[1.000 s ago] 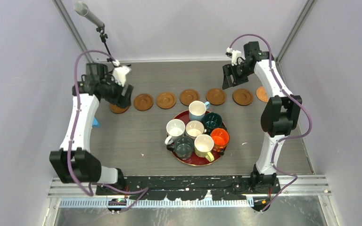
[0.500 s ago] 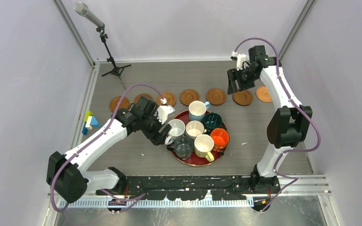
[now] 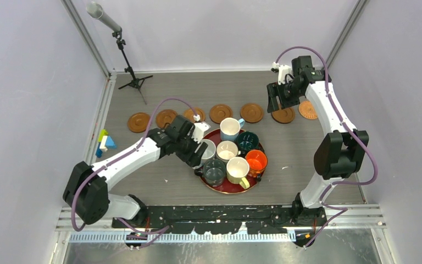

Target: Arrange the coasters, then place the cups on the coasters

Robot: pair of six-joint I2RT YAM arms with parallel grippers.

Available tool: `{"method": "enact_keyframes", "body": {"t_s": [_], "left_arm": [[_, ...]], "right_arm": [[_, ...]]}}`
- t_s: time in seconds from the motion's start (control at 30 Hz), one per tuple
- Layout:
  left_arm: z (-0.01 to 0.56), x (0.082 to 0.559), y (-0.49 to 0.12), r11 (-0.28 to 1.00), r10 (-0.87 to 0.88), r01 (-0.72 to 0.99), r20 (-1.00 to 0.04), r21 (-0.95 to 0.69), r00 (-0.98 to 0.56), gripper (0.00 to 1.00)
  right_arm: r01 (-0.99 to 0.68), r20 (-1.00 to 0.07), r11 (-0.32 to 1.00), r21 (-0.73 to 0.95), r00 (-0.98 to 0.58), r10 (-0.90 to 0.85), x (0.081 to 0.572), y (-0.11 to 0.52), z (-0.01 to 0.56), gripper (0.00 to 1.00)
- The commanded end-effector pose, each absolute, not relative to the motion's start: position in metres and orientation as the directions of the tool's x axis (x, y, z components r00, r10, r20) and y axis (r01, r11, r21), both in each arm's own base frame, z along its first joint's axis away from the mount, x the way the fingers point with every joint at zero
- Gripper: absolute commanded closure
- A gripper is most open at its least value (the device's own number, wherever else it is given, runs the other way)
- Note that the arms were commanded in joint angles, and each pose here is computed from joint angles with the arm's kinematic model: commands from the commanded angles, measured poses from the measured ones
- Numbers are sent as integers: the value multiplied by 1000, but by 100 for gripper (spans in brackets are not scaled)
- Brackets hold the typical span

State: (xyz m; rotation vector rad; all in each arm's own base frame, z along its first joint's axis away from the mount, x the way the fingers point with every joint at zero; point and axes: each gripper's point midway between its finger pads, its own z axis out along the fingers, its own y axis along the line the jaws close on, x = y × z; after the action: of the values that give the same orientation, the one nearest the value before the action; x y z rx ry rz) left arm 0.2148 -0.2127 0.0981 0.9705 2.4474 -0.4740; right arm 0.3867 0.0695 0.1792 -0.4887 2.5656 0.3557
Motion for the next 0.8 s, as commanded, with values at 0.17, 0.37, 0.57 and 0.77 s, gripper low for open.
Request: {"method": "enact_keyframes", "body": {"t_s": [0.17,0.37,0.57,0.77], "left_arm": [[79,236,-222,730,522,676,-551,-106,-651,43],[67,238,-217,733,553,675,-508,-80,-661,52],[61,240,-218,743,561,665,-473,-74,-679,55],[68,237,-222,728,554,678,-495,-102,-669,73]], "right_arm": [[-402,-578,909,107,-770,-272,391,64,200,31],[-407,-575,908,97,-768,-282,390,61,199,31],[-410,-567,906,104,-773,-285,389,61,195,31],[-424,-569,901,92,-765,-302,388,60,195,31]]}}
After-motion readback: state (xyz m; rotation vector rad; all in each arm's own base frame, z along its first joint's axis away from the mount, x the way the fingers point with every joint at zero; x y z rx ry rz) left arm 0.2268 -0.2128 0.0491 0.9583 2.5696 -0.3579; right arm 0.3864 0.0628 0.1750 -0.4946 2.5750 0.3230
